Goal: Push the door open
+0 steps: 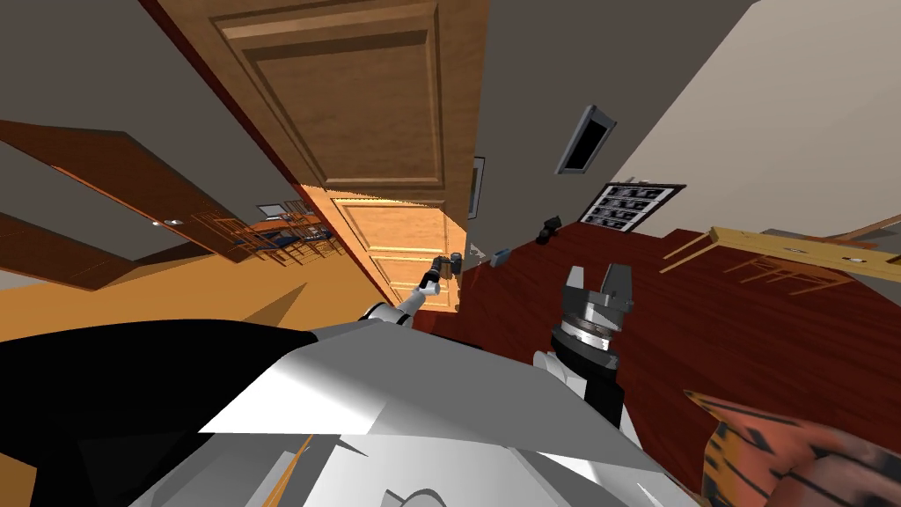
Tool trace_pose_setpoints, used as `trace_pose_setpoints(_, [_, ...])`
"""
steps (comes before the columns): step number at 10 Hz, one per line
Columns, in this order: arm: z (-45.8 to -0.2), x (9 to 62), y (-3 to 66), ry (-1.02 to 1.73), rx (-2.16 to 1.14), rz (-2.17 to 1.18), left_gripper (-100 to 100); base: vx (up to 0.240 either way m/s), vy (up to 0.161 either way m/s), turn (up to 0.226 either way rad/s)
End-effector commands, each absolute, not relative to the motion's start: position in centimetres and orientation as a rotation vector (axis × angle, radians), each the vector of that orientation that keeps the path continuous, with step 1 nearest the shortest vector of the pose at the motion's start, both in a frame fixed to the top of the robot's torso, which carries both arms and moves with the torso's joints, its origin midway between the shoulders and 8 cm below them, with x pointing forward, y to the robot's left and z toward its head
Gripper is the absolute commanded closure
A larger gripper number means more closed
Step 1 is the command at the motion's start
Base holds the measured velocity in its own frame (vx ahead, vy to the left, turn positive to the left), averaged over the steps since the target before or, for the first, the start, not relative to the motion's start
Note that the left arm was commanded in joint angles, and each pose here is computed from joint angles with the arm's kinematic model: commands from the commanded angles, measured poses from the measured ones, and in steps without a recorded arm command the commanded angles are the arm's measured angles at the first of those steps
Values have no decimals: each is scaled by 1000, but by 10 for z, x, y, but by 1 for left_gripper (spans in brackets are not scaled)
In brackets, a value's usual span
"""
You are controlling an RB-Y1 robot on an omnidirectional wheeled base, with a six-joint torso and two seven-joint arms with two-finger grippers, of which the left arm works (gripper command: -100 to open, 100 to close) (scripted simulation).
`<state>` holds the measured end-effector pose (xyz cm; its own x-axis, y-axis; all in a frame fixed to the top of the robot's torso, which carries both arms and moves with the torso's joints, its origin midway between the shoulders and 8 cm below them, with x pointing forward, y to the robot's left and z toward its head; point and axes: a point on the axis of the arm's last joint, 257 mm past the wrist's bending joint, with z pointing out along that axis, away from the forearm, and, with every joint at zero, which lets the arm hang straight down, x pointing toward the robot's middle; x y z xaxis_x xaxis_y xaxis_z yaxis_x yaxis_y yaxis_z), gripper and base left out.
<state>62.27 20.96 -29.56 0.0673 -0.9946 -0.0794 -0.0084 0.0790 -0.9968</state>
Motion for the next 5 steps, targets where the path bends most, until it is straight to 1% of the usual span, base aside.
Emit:
trace_pose_setpoints(1, [-285, 624, 233, 1160, -1177, -1076, 100, 115, -36, 42])
trace_pose_setpoints(3, [-285, 624, 233, 1153, -1185, -1075, 100, 55, -21, 34])
trace_pose_setpoints(4, [-286, 623, 229, 1140, -1205, -1080, 100, 132, -74, 108])
trace_pose_setpoints(5, [-287, 622, 224, 1134, -1216, -1085, 100, 163, -129, 106])
